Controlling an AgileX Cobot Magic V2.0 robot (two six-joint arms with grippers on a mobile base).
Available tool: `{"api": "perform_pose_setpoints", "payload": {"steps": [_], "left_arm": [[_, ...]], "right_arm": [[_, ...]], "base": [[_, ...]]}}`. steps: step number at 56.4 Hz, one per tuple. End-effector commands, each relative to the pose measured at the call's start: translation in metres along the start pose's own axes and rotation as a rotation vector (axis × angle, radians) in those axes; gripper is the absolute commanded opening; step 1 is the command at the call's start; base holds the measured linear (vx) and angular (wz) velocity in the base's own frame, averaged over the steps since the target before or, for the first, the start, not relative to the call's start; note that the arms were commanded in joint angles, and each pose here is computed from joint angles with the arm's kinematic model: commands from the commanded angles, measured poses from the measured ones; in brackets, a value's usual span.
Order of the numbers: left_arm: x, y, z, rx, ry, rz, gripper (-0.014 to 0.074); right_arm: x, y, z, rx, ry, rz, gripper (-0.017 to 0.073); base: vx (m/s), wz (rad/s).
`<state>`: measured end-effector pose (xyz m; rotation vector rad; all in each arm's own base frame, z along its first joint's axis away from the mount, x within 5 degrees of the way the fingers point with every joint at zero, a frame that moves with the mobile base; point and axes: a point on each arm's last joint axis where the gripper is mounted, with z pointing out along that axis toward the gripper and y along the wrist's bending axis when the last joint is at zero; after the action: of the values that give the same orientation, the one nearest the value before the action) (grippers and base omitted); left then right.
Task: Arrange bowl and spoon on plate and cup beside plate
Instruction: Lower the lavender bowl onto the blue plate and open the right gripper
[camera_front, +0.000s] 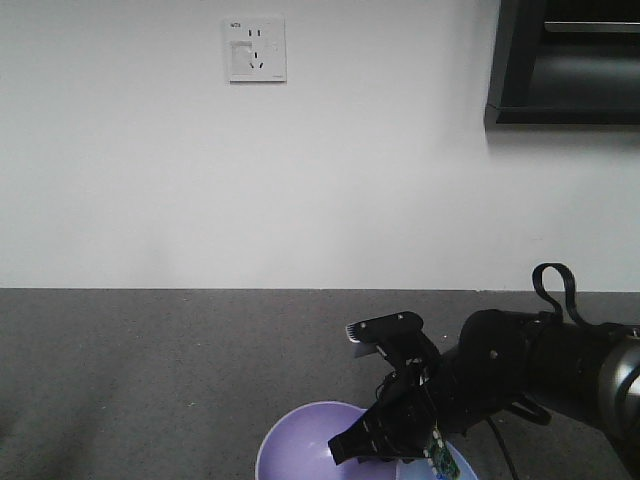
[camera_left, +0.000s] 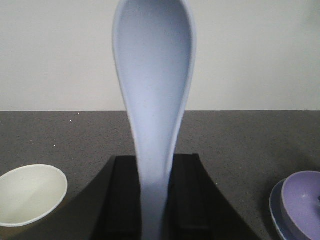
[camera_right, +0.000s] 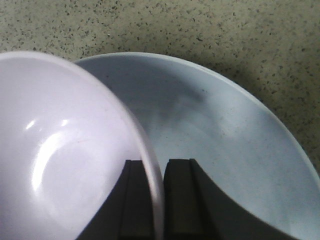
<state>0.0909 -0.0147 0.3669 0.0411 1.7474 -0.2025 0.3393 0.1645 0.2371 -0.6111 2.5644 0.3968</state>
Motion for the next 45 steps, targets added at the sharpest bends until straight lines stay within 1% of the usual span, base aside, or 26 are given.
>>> {"api": "perform_pose_setpoints", "payload": {"steps": [1,7,9,14,16,21,25,31,35,39,43,44,45], "left_arm": [[-0.015,-0.001,-0.002,0.007,-0.103,-0.012,-0.0006],[-0.014,-0.001,-0.002,0.007,-0.100,-0.012,-0.0006],[-0.014,-0.001,-0.002,0.007,-0.099,-0.012,-0.0006],[-0.014,-0.001,-0.002,0.007,-0.099,-0.012,-0.0006],[-0.014,-0.001,-0.002,0.008,-0.096,-0.012,-0.0006],[-0.013,-0.001,-0.002,0.008,-0.089,-0.012,-0.0006],[-0.012,-0.001,-0.002,0.009,-0.077,-0.012,-0.0006],[-0.012,-0.001,-0.002,0.009,-0.074,-0.012,-0.0006],[-0.012,-0.001,-0.002,0.009,-0.073,-0.012,-0.0006],[-0.012,-0.001,-0.002,0.009,-0.072,-0.012,-0.0006],[-0.011,-0.001,-0.002,0.009,-0.068,-0.011,-0.0006],[-0.011,-0.001,-0.002,0.009,-0.068,-0.011,-0.0006],[-0.011,-0.001,-0.001,0.009,-0.065,-0.011,-0.0006]], "right_arm": [[-0.018,0.004,-0.024,0.007,-0.135,-0.013,0.0258],[-0.018,0.004,-0.024,0.007,-0.137,-0.012,0.0400],[-0.018,0.004,-0.024,0.008,-0.139,-0.013,0.0459],[-0.019,0.002,-0.026,0.019,-0.146,-0.023,0.0541],[-0.021,0.002,-0.029,0.033,-0.149,-0.045,0.0571],[-0.024,0.002,-0.043,0.073,-0.163,-0.105,0.0604],[-0.028,0.003,-0.061,0.097,-0.183,-0.140,0.0600],[-0.032,0.007,-0.095,0.140,-0.235,-0.170,0.0562],[-0.031,0.010,-0.123,0.167,-0.291,-0.170,0.0501],[-0.025,0.014,-0.152,0.189,-0.347,-0.165,0.0389],[-0.017,0.020,-0.182,0.199,-0.388,-0.162,0.0229],[-0.013,0.022,-0.192,0.199,-0.402,-0.163,0.0168],[-0.010,0.023,-0.197,0.199,-0.409,-0.163,0.0126]], "base": [[0.00,0.00],[0.00,0.00],[0.00,0.00],[0.00,0.00],[0.00,0.00],[0.00,0.00],[0.00,0.00],[0.00,0.00],[0.00,0.00],[0.00,0.00],[0.00,0.00],[0.00,0.00],[0.00,0.00]]}}
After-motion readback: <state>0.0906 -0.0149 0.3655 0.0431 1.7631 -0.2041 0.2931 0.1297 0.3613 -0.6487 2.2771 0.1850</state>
